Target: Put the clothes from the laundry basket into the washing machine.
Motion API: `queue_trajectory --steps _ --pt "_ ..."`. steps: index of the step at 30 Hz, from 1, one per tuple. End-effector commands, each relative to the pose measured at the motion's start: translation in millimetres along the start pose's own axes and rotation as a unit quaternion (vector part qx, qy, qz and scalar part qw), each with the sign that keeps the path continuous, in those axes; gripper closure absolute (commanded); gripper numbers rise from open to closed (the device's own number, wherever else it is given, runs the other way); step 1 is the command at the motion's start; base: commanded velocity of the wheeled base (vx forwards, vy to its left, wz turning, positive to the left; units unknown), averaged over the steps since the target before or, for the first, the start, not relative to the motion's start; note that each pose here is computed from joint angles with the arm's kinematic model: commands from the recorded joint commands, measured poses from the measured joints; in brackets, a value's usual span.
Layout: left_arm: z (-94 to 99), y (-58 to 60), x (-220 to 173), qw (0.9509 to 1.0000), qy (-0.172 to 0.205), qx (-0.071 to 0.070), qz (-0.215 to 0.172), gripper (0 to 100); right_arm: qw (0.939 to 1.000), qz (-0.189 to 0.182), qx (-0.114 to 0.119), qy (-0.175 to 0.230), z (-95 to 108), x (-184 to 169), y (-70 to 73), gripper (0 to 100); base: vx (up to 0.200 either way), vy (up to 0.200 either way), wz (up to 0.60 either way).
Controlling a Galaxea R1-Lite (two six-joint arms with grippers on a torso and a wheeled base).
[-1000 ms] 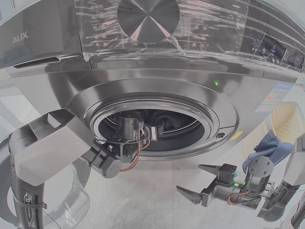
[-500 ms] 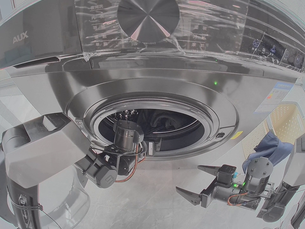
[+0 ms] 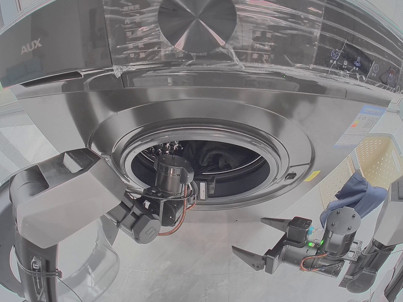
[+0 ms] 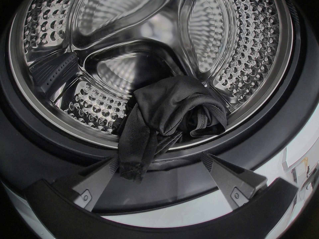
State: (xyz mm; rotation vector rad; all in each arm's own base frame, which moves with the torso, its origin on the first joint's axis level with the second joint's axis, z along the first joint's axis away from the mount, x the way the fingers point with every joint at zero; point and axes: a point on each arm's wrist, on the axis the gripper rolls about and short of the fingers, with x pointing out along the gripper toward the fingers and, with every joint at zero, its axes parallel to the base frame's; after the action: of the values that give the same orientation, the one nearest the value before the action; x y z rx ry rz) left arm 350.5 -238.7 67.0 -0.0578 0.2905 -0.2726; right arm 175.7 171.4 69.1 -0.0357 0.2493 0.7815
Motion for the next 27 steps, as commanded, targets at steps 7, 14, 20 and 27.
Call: queue_trajectory --steps 7,14,20,27 --pt "11.4 -6.1 12 0.9989 -0.042 -0.015 -0.012 100 1.0 0.0 0.0 0.002 -1 1 -0.3 0 0.0 0.0 0.0" --pt "20.7 -9.3 12 0.9966 -0.074 -0.029 -0.02 100 1.0 0.001 0.0 0.001 -1 1 0.1 0 0.0 0.0 0.0" --pt "25.1 -13.1 26 0.9916 -0.118 -0.045 -0.027 100 1.0 0.001 0.0 0.001 -1 1 0.1 0 0.0 0.0 0.0" --pt "17.9 -8.7 47 0.9886 -0.139 -0.053 -0.021 100 1.0 0.0 0.0 0.0 0 1 -0.6 0 0.0 0.0 0.0"
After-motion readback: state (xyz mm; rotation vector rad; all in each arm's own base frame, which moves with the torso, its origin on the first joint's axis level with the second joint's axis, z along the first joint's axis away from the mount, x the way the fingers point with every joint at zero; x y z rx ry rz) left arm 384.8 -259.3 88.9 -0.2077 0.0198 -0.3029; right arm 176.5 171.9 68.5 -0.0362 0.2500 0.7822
